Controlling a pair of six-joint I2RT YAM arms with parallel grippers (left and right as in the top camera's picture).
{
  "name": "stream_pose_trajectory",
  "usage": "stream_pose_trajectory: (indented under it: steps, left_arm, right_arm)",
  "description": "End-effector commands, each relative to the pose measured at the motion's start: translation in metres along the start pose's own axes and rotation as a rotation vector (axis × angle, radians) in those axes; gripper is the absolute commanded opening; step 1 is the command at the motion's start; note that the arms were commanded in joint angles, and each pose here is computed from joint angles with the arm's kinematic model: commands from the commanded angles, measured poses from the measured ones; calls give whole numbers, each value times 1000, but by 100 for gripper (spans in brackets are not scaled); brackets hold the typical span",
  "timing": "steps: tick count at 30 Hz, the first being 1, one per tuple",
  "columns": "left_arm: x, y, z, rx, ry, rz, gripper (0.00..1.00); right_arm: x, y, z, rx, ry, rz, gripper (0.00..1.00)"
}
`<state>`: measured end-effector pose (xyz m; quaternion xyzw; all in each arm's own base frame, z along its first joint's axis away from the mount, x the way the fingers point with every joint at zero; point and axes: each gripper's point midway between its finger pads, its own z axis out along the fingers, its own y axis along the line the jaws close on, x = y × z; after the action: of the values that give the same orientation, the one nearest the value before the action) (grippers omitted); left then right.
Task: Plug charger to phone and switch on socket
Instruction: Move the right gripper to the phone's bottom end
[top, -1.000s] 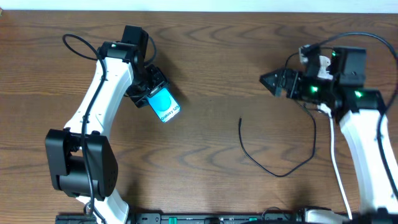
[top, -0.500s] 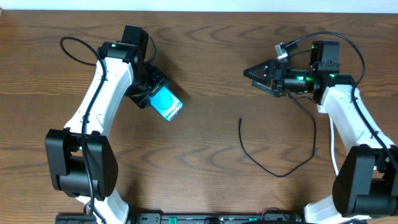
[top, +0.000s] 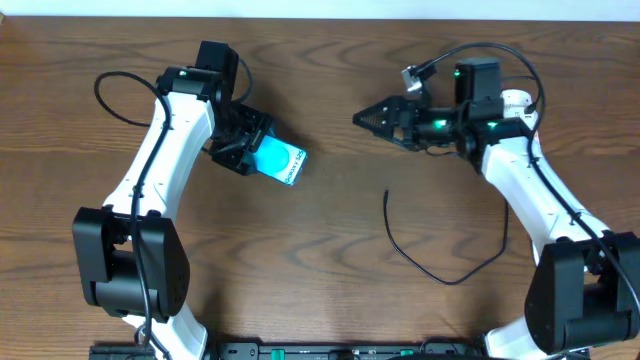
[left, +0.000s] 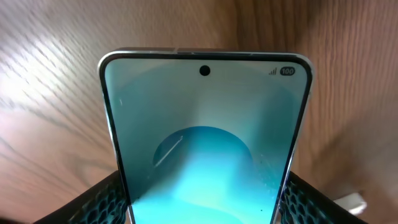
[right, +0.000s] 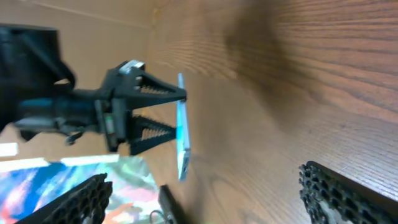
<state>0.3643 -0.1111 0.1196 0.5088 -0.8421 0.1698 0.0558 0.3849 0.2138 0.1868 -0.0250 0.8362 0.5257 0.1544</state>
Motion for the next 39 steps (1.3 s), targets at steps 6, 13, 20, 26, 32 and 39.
stream_pose_trajectory:
  steps: [6,13,20,26,32,39]
  left_arm:
    - [26,-9,-11,56,129,-138,7]
    - [38,-14,-13,73,204,-159,7]
    - [40,-15,-13,74,215,-191,7]
    - [39,-16,-14,80,214,-191,7]
    - [39,-16,-14,80,214,-190,7]
    - [39,-16,-14,80,214,-191,7]
  right_arm:
    - [-3,-2,19,111,-44,-14,94]
    - [-1,1,23,107,-41,1,93]
    - [3,7,29,98,-28,-9,92]
    - [8,21,41,66,-18,-35,92]
    - [17,29,53,70,-4,-49,91]
    - [31,37,67,75,24,-72,91]
